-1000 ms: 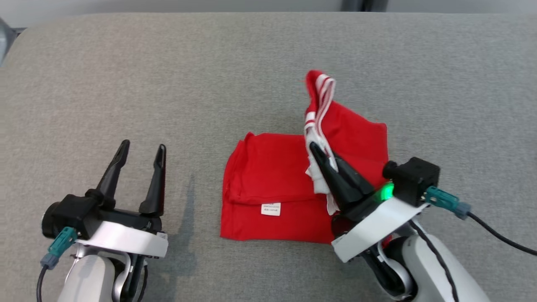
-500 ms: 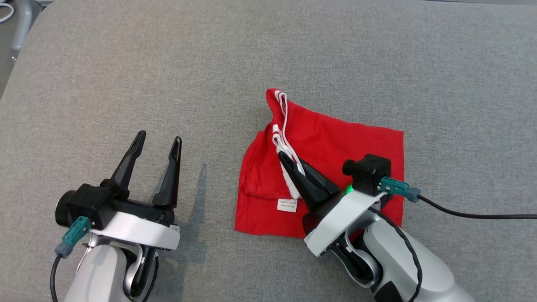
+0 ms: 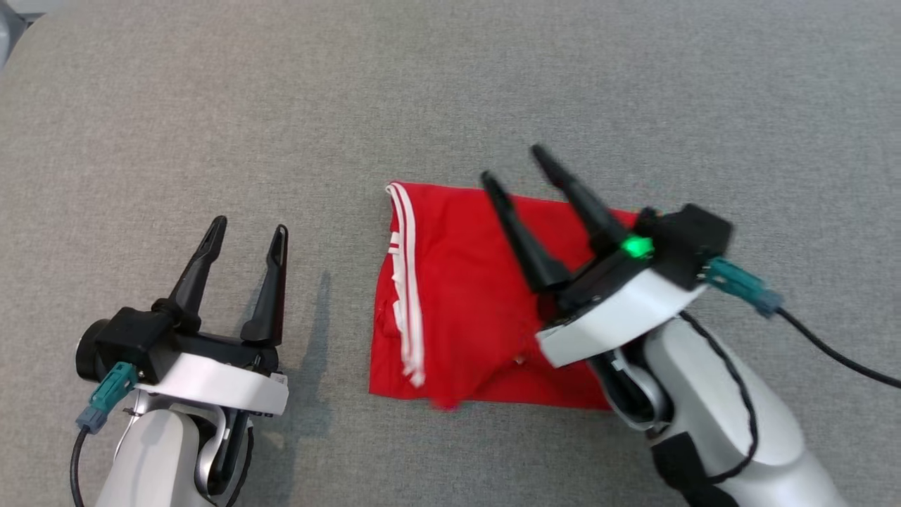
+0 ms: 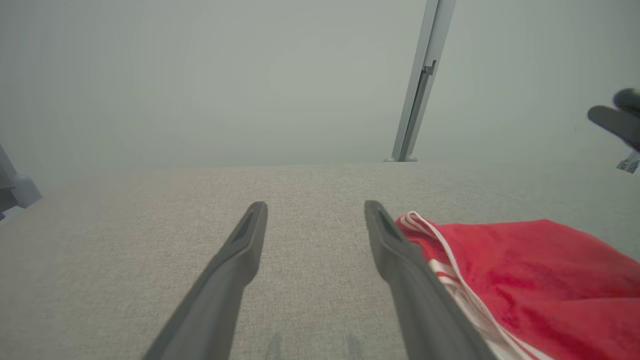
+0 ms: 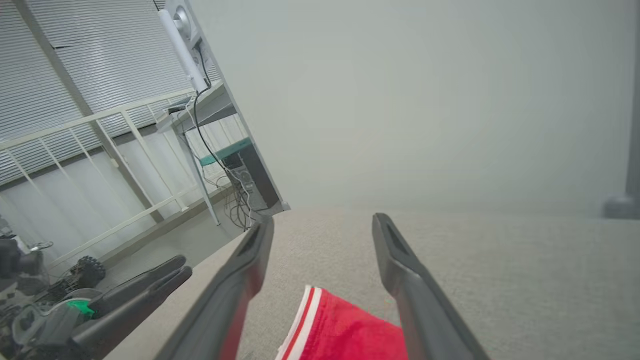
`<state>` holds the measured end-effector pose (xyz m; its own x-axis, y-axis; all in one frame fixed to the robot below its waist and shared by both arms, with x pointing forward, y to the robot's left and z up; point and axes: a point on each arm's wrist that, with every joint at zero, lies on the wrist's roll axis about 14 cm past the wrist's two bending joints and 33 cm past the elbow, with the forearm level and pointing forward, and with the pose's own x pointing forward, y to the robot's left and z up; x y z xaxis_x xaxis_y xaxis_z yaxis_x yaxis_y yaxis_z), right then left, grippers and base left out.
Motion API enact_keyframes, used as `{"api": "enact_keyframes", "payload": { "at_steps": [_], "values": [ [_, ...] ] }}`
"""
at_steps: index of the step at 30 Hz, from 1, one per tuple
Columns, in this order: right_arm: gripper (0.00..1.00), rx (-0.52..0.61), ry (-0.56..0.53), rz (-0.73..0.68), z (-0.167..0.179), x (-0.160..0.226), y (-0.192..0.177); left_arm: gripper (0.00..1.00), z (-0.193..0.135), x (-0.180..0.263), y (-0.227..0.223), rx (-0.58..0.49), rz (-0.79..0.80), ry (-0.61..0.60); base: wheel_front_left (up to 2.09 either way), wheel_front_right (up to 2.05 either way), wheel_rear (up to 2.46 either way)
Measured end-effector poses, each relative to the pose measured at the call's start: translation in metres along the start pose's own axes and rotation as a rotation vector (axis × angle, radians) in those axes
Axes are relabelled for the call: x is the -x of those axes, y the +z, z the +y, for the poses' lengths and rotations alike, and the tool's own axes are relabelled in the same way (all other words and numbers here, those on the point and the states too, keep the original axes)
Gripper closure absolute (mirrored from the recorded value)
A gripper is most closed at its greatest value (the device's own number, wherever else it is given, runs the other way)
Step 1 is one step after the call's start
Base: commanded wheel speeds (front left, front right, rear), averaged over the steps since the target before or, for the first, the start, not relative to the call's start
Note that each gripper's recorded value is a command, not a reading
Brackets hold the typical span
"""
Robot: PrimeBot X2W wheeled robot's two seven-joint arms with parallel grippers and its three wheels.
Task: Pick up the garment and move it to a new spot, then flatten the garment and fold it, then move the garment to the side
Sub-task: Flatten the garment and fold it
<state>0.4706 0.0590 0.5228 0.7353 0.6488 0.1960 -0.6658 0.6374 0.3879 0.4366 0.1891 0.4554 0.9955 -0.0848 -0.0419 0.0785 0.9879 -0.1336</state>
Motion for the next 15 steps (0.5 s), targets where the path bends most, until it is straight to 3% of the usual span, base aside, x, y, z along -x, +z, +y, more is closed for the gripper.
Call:
{"api": "enact_keyframes", "payload": {
  "at_steps": [6,15],
  "values": [
    [0.00,0.161,-0.173,-0.129,-0.048,0.031,0.051,0.00,-0.001,-0.001,0.004,-0.001,-0.015,0.006,0.00,0.00,0.00],
    [0.00,0.320,-0.459,-0.064,-0.113,0.115,0.073,0.00,-0.001,0.003,0.013,-0.013,-0.038,0.010,0.00,0.00,0.00]
  ]
}}
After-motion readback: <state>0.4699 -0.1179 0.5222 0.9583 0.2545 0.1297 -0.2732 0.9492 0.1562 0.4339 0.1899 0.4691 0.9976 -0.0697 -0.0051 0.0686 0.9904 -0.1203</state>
